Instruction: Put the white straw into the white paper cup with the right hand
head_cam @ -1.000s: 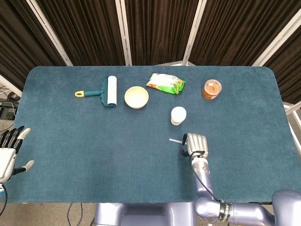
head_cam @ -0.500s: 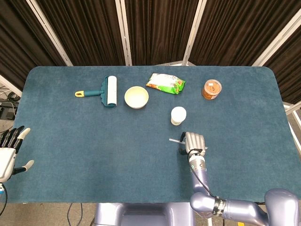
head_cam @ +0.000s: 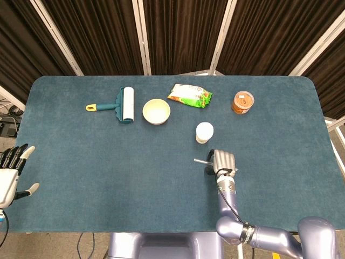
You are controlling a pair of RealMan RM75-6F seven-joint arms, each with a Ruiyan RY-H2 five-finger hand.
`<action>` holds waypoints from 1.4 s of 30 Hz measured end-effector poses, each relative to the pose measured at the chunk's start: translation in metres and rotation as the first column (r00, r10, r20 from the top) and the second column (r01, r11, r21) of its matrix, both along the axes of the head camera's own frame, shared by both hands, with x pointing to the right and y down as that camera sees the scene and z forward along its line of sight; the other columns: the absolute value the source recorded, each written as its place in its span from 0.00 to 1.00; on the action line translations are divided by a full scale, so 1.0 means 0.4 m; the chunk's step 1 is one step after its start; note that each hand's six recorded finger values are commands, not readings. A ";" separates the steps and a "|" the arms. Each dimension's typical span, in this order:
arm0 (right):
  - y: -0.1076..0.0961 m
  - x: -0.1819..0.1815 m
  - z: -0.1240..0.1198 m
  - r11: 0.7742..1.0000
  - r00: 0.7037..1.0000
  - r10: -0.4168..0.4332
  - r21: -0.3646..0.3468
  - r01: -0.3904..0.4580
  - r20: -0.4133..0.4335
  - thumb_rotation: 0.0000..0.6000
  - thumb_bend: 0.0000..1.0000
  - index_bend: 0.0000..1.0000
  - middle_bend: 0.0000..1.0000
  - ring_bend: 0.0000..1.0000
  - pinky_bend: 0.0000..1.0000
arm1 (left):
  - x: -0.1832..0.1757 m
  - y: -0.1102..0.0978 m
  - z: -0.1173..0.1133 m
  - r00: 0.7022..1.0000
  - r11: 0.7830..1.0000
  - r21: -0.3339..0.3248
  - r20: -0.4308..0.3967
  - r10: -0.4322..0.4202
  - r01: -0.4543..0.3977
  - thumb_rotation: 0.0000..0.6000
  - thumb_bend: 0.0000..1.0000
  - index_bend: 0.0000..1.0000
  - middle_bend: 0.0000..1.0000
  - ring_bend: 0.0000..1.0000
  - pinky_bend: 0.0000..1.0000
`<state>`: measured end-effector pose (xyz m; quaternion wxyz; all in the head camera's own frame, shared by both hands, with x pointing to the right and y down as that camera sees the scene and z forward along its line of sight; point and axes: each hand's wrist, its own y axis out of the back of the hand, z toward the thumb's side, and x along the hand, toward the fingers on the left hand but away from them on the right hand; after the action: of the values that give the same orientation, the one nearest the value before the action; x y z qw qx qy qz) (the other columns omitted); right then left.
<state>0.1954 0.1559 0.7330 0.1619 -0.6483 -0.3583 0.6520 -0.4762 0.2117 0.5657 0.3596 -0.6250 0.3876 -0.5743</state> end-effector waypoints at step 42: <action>-0.002 0.083 -0.046 0.995 0.999 0.022 0.099 -0.025 0.031 1.00 0.37 0.62 1.00 0.97 0.92 | 0.001 0.001 0.000 1.000 1.000 0.000 0.000 0.000 0.000 1.00 0.22 0.06 0.00 0.00 0.00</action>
<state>0.2287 0.1552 0.7146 0.1810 -0.6449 -0.4000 0.6256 -0.4758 0.2119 0.5656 0.3595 -0.6250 0.3877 -0.5743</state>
